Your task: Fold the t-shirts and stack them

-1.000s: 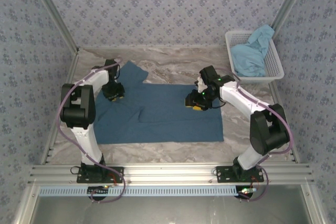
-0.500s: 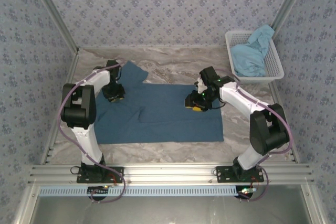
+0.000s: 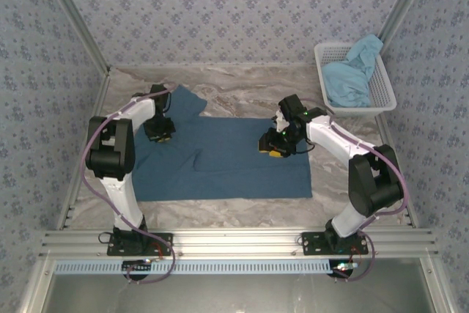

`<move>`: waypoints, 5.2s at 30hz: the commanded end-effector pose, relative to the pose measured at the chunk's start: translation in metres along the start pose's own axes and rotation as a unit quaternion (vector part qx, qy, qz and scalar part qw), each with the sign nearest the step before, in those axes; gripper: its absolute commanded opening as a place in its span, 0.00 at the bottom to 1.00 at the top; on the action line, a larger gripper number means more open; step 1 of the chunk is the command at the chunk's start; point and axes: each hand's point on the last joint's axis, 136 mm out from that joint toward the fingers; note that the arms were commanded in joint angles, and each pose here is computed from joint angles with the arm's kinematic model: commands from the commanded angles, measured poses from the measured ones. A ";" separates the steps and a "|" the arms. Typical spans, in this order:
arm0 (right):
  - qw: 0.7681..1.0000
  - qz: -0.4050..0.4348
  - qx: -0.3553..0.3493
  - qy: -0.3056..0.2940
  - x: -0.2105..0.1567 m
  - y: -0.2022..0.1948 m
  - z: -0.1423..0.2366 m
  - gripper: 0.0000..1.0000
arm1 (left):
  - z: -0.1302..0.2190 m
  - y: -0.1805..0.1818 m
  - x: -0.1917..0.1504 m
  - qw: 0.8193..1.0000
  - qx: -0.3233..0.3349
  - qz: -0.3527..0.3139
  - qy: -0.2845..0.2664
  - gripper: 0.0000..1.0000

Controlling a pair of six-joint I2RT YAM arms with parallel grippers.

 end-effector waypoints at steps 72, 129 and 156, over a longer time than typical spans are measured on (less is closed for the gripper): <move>0.981 0.013 -0.124 -0.151 0.165 -0.052 0.020 0.46 | 0.040 -0.119 0.210 0.962 -0.169 0.136 -0.168 0.43; 0.940 -0.085 -0.310 -0.109 0.184 -0.179 0.009 0.44 | 0.066 -0.133 0.180 0.979 -0.142 0.074 -0.128 0.00; 0.940 -0.047 -0.318 -0.118 0.187 -0.179 0.017 0.01 | 0.094 -0.100 0.146 0.988 -0.087 0.086 -0.090 0.00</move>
Point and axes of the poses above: each hand's point on the last joint's axis, 136 mm out from that joint toward the fingers, its own z axis back along the fingers, its own y axis along the line the jaws close on, x = y × z, and after that the axes turned 6 degrees about z, right-handed
